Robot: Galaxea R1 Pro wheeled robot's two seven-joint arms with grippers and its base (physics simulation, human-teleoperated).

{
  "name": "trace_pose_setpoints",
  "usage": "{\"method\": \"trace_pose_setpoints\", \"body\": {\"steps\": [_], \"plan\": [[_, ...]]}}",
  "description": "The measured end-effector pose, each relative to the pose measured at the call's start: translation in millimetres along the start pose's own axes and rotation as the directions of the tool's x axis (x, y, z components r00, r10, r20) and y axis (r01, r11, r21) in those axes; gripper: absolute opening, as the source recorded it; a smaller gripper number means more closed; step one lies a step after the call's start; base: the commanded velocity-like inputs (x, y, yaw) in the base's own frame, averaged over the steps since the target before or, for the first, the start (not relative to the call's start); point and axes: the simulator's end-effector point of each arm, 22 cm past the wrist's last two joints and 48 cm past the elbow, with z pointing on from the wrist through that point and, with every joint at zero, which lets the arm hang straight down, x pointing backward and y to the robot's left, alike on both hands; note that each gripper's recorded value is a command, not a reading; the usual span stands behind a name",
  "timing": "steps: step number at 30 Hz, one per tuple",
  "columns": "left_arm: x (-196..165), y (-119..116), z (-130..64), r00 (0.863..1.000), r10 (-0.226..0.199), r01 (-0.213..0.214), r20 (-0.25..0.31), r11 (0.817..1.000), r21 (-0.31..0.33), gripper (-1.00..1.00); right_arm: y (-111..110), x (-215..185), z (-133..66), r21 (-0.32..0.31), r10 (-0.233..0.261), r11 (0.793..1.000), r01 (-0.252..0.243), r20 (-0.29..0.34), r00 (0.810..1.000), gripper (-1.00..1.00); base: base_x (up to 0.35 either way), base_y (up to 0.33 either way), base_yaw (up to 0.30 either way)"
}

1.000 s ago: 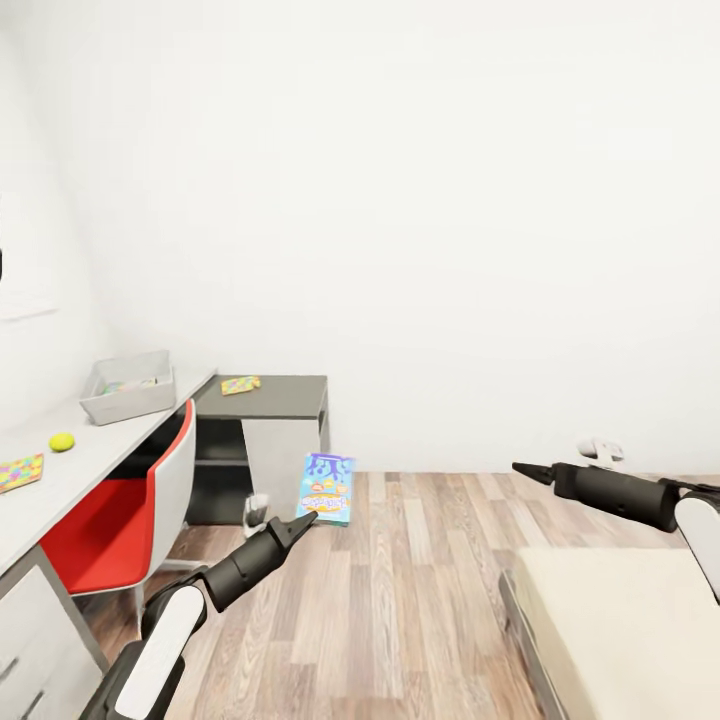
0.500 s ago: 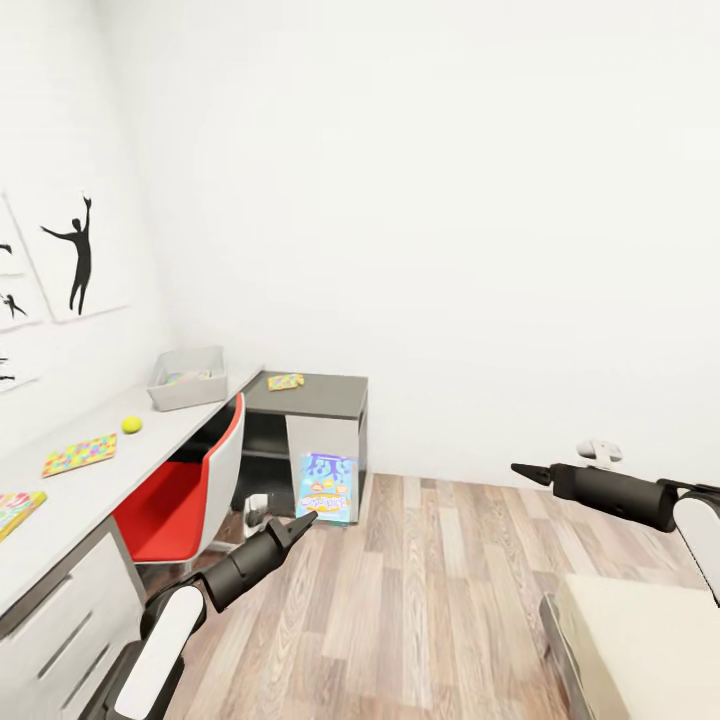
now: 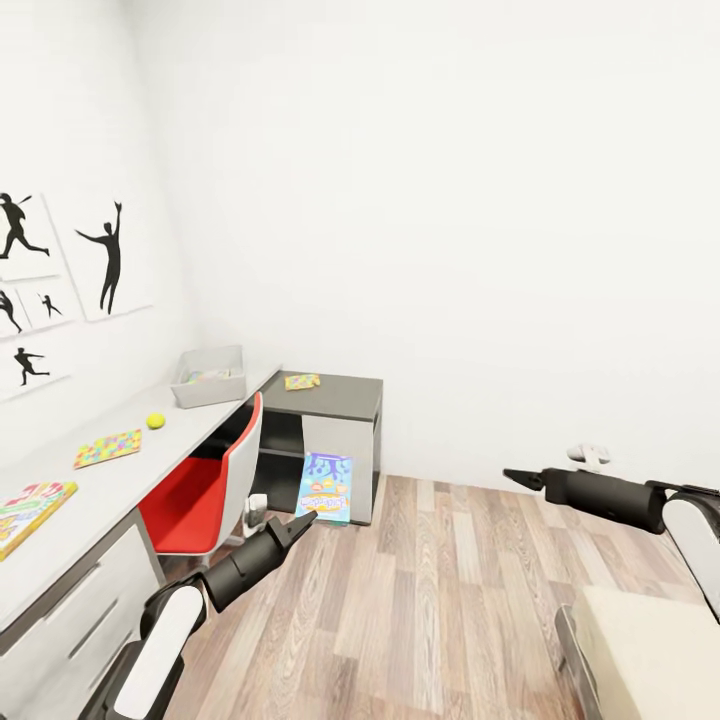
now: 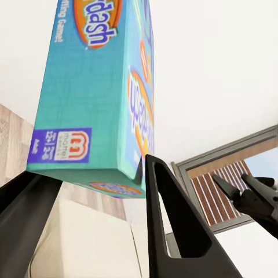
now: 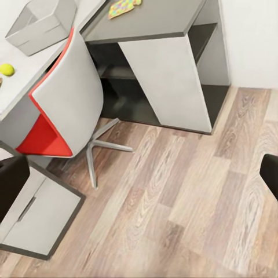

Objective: Put all the toys in the child's room - the three board games (two on the bed and one on the table), the two jigsaw puzzles on the table, and the tennis ball on the table - inside the toy box on the table in the child's room.

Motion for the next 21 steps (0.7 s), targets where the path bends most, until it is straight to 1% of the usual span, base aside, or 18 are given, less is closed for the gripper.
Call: {"method": "trace_pose_setpoints", "body": {"steps": [13,15,21], "plan": [[-2.7,-10.5,-4.0,1.000,0.002,-0.002,0.000,1.000,-0.003,-1.00,7.0,-5.1,-7.3,0.000,-0.007,1.000,0.007,-0.006,1.000,1.00,0.000,0.000,0.006],[-2.9,-12.2,-4.6,1.000,0.002,-0.002,0.000,1.000,-0.003,-1.00,7.4,-6.0,-8.9,0.001,-0.009,1.000,0.009,-0.008,1.000,1.00,0.000,0.000,0.168],[-2.9,-15.4,-6.4,1.000,0.001,-0.001,-0.002,1.000,-0.006,-1.00,9.9,-8.3,-12.7,0.000,-0.011,1.000,0.011,-0.010,1.000,1.00,0.000,0.000,0.270]]}}
